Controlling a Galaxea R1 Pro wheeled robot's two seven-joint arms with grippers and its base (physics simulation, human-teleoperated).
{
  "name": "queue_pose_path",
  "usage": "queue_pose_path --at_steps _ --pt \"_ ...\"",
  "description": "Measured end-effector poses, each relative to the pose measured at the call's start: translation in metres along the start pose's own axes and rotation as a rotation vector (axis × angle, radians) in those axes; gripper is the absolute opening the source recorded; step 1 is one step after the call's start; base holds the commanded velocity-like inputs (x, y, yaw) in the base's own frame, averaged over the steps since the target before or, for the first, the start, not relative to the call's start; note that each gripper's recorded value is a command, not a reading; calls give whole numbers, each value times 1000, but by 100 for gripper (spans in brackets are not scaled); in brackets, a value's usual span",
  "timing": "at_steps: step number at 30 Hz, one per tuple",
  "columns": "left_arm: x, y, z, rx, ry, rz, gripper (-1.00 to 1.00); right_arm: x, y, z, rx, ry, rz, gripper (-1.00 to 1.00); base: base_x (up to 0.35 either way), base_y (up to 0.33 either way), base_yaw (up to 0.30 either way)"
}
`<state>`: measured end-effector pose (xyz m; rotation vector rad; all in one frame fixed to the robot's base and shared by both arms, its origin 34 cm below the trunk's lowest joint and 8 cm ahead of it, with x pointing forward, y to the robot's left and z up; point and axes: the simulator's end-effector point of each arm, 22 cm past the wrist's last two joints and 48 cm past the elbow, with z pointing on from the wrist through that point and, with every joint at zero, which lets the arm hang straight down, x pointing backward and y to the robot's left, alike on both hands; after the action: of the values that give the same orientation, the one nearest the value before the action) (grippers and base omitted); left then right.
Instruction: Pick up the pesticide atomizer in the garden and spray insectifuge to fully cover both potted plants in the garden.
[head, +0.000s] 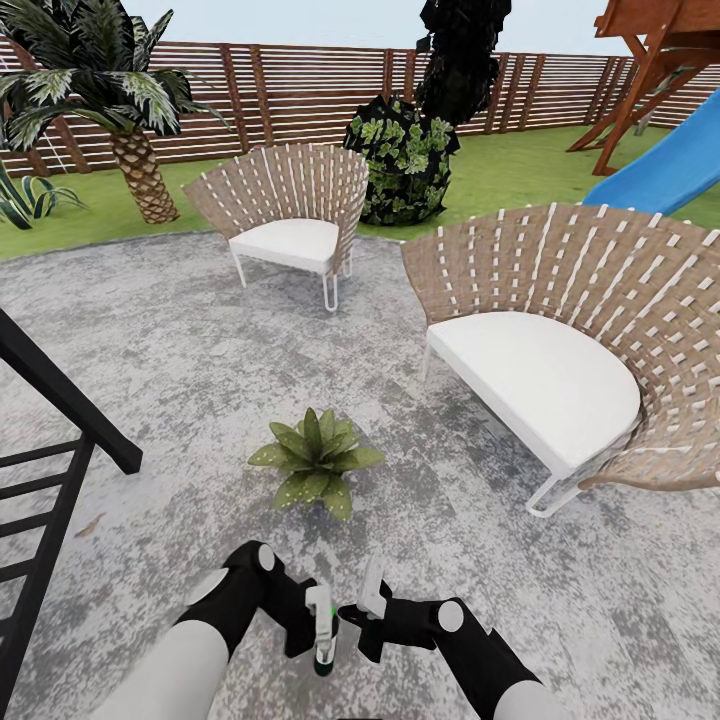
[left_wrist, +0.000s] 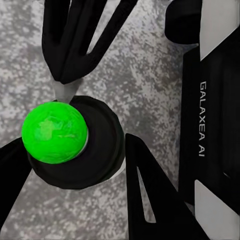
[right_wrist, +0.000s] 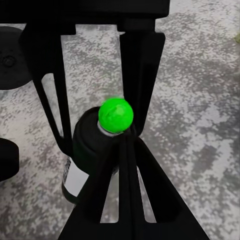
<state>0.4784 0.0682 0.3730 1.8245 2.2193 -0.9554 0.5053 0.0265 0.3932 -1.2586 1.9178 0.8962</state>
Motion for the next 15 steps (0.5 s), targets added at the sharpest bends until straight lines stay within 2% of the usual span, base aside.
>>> queue_pose_path --at_steps 15 --pt "8 2 -3 -6 8 -8 -100 0 0 0 0 0 0 -100 0 0 0"
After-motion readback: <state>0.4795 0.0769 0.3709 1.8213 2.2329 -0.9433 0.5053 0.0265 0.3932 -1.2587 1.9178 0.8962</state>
